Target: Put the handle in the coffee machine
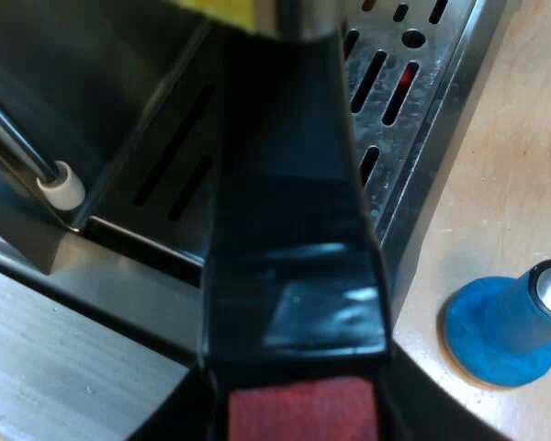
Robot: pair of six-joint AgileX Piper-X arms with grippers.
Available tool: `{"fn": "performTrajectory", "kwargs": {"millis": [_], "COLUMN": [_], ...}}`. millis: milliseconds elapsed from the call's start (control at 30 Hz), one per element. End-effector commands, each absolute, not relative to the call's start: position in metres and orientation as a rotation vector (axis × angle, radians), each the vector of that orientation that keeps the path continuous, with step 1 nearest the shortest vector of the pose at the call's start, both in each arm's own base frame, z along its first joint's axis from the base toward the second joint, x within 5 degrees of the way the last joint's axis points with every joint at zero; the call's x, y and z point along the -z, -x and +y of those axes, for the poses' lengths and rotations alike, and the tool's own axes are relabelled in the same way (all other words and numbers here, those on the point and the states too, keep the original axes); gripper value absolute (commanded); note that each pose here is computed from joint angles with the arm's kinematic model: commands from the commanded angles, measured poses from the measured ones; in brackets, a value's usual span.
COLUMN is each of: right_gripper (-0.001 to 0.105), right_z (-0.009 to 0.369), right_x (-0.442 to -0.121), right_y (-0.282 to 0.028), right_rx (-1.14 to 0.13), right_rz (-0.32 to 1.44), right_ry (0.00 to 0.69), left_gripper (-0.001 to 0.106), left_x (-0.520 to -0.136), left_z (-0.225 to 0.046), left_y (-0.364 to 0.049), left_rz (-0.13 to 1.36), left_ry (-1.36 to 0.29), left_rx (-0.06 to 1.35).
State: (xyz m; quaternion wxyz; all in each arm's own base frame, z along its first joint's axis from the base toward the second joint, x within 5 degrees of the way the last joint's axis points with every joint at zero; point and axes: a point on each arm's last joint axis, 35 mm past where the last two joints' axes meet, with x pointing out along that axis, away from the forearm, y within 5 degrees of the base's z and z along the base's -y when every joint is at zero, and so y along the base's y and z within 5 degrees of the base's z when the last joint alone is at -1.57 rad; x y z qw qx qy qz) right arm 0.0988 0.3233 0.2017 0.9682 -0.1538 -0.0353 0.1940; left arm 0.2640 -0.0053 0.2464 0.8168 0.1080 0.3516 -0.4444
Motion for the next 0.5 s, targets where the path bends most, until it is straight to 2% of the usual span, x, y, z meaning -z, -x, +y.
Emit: {"fn": "performTrajectory", "kwargs": {"millis": [33, 267, 500], "right_gripper": [0.105, 0.105, 0.105], "right_z": [0.323, 0.323, 0.323], "right_x": [-0.204, -0.204, -0.204], "right_y": [-0.099, -0.099, -0.099], "right_rx": [-0.390, -0.390, -0.390], "right_rz": [-0.080, -0.080, -0.080], "right_ry": [0.303, 0.303, 0.303], "left_gripper": [0.001, 0.001, 0.001], "left_x": [-0.261, -0.271, -0.272], "left_z": [-0.007, -0.007, -0.019], "left_y": [-0.266, -0.270, -0.271], "left_rz": [0.683, 0.663, 0.659], "left_ry": [-0.244, -0.266, -0.270], "left_rx": [0.969, 0.954, 0.985]}}
